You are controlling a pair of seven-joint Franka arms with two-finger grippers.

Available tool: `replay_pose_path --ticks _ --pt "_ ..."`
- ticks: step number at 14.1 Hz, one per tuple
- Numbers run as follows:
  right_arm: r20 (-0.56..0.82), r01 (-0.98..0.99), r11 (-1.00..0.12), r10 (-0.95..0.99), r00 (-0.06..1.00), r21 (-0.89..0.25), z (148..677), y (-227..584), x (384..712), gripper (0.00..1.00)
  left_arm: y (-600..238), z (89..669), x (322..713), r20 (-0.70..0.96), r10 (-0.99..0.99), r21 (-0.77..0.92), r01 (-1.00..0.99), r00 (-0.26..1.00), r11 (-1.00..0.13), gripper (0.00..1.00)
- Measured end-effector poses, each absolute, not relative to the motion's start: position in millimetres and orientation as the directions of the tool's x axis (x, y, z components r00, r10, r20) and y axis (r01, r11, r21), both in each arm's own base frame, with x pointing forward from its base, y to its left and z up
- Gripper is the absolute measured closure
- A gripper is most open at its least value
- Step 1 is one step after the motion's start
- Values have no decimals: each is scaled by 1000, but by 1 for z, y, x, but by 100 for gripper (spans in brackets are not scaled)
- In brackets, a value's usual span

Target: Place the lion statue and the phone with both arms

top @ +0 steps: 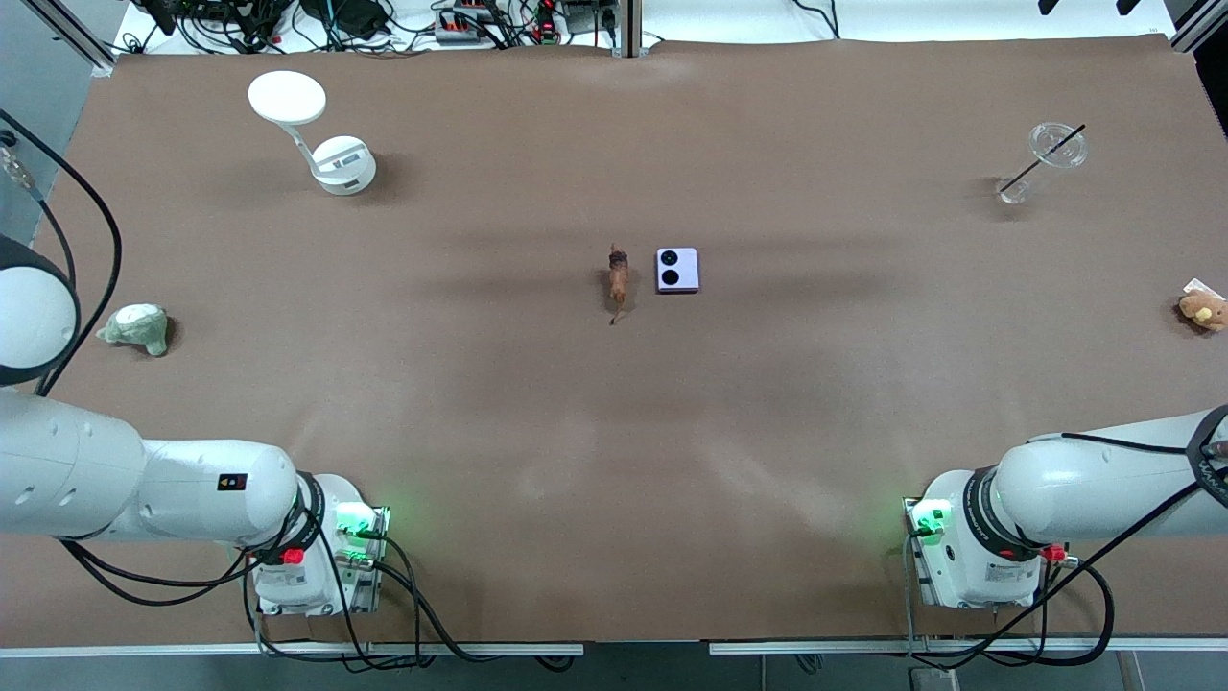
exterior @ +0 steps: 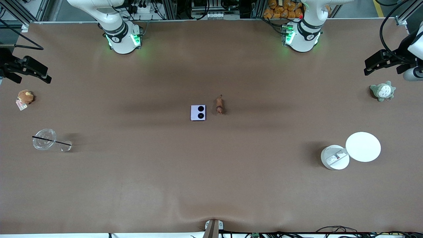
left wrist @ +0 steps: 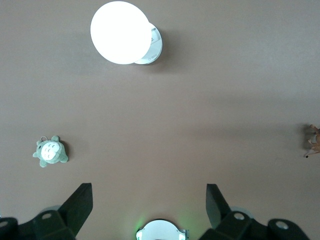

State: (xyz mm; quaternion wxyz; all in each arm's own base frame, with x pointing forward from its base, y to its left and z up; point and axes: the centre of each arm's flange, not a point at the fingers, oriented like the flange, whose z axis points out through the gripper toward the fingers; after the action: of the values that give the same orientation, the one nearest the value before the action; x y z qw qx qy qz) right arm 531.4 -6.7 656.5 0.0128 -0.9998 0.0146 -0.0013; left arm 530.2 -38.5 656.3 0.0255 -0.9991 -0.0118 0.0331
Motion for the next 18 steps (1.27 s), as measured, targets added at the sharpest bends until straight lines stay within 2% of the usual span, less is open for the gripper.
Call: replay_pose_path --ticks 4,10,14,18 --pt "-2 -29 -999 -29 1000 -25 656 -8 531 0 -72 621 547 -121 111 -68 104 986 -992 0" --pt "-3 -29 -999 -29 1000 -25 656 -9 531 0 -227 566 549 -108 108 -79 99 988 -992 0" --pt "-3 -30 -999 -30 1000 -25 656 -10 531 0 -362 496 519 -96 107 -81 99 990 -992 0" --pt "-3 -31 -999 -31 1000 -25 656 -10 531 0 -465 412 470 -74 133 -61 129 988 -990 0"
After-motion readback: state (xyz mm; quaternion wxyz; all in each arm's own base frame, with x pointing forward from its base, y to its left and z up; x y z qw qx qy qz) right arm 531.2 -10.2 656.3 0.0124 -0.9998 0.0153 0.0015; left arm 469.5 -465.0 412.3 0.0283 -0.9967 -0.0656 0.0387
